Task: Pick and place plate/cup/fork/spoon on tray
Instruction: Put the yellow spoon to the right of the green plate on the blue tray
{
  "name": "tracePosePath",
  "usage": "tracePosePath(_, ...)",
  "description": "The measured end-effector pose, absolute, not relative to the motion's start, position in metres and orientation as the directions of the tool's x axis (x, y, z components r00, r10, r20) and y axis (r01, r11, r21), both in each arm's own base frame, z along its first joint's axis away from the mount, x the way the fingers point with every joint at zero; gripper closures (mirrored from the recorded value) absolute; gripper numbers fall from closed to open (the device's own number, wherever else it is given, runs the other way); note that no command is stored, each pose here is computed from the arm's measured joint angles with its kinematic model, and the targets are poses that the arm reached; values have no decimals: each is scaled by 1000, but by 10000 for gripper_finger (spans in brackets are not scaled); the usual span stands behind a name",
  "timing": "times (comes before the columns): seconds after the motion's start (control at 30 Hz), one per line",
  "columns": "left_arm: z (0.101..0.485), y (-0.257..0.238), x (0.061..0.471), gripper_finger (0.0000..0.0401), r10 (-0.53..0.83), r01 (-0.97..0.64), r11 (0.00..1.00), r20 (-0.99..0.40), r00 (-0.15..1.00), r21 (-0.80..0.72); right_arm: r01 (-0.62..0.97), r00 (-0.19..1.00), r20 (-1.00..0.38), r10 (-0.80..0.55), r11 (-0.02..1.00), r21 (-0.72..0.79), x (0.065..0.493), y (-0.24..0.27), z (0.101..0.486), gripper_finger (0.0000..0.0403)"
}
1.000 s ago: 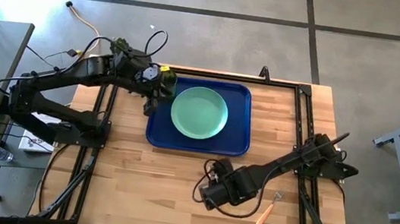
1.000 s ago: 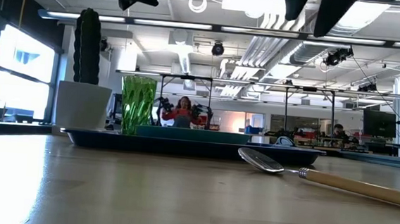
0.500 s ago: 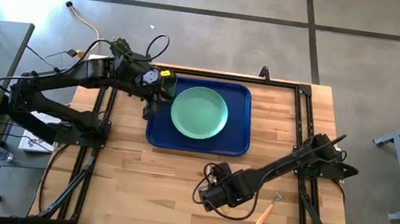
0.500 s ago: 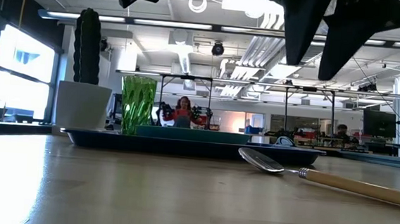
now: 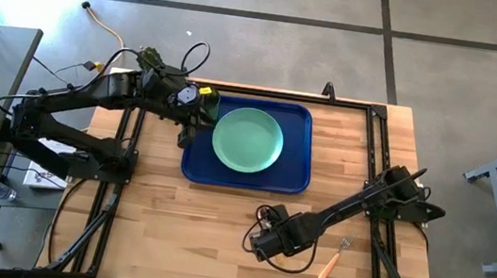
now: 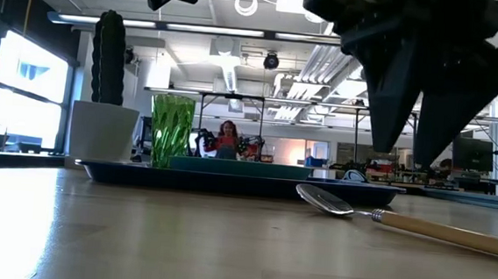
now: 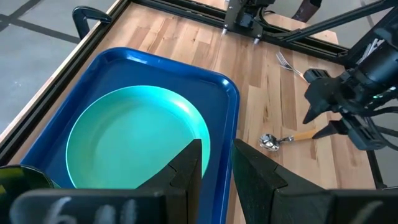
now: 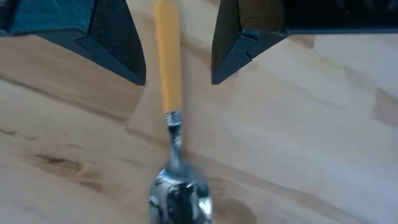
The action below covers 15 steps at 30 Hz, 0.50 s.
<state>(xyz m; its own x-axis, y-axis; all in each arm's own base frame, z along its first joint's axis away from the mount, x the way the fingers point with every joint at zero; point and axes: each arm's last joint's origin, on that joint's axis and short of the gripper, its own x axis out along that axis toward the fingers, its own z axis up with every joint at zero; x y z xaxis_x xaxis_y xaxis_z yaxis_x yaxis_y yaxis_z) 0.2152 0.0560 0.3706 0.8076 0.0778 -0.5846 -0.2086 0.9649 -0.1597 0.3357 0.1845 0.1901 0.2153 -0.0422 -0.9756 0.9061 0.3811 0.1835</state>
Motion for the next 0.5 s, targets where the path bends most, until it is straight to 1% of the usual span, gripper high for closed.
tracePosePath(0.1, 370, 56, 215, 325, 78, -209, 965, -585, 807, -160, 905, 210, -976, -63, 390, 170, 334, 183, 185, 231)
tracePosePath(0.33, 370, 56, 215, 325, 79, -209, 965, -585, 807, -159, 890, 223, -973, -55, 419, 180, 332, 181, 174, 231)
tracePosePath(0.43, 370, 56, 215, 325, 80, -210, 965, -585, 807, -158, 890, 216, -974, -62, 423, 171, 331, 180, 172, 237)
tracePosePath(0.5, 370, 56, 215, 325, 86, -215, 964, -585, 806, -155, 878, 227, -972, -66, 445, 175, 332, 180, 171, 244)
